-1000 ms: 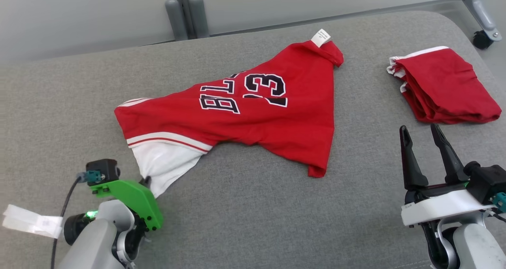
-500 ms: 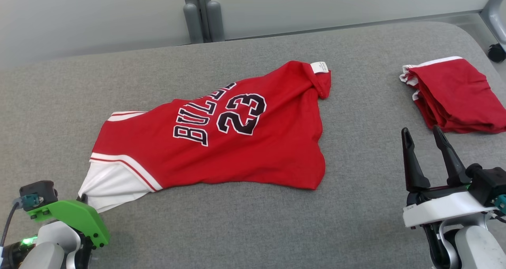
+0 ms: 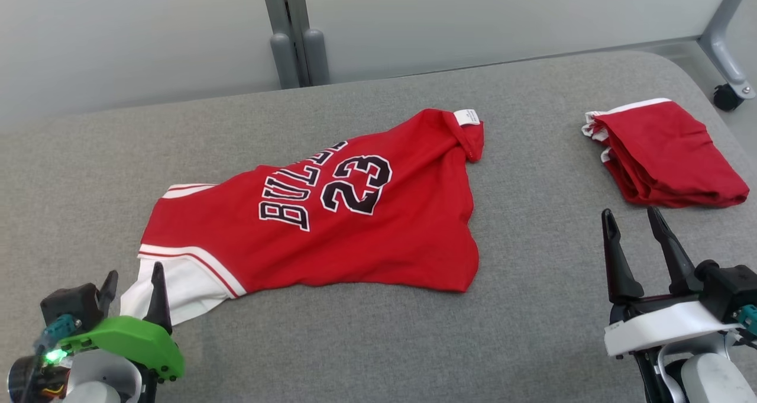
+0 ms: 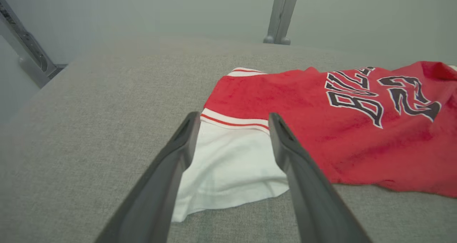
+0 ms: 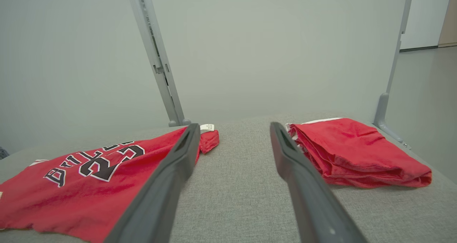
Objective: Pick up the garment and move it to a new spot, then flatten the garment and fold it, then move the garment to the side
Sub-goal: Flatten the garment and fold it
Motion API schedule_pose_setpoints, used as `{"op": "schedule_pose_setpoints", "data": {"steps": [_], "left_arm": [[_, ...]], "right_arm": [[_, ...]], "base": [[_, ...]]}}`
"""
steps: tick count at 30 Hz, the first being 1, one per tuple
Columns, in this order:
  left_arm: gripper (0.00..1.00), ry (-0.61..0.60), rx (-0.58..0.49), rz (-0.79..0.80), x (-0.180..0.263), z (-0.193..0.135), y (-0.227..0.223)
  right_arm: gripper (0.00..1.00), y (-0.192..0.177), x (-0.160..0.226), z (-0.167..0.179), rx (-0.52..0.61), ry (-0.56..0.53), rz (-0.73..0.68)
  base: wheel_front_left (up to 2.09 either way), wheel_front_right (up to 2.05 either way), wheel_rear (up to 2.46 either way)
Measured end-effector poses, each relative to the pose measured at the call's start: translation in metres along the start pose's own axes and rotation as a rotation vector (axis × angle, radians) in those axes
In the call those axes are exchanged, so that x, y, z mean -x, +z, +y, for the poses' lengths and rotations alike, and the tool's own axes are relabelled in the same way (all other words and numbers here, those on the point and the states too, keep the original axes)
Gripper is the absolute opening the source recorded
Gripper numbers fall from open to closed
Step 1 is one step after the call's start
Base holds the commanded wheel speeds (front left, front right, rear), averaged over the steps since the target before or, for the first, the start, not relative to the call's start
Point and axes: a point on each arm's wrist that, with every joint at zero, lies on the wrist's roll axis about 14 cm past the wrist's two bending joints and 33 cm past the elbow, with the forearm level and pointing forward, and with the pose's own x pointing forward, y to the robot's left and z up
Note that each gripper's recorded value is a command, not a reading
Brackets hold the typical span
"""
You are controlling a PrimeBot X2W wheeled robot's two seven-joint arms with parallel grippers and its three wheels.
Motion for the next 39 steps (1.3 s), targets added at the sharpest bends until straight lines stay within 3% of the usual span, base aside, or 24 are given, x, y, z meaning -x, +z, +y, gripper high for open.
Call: {"op": "schedule_pose_setpoints", "data": {"steps": [4,8,15,25,39], "left_arm": [[1.00,-0.054,-0.023,-0.239,0.017,-0.019,0.051],[1.00,-0.067,0.009,-0.344,0.038,-0.030,0.065],[1.00,-0.092,0.011,-0.335,0.050,-0.041,0.050],[1.00,-0.123,0.021,-0.347,0.054,-0.045,0.049],[1.00,-0.024,0.038,-0.317,0.058,-0.014,0.035]], "right_arm": [[1.00,0.005,0.006,0.004,-0.002,0.011,-0.012],[1.00,0.005,0.011,0.006,-0.019,0.011,-0.012],[1.00,-0.022,0.016,0.011,-0.038,0.031,0.080],[1.00,-0.087,0.000,0.050,-0.105,0.174,0.434],[1.00,-0.164,-0.013,0.090,-0.225,0.237,0.833]], "base": [[0.00,0.00,0.00],[0.00,0.00,0.00],[0.00,0.00,0.00],[0.00,0.00,0.00],[0.00,0.00,0.00]]}}
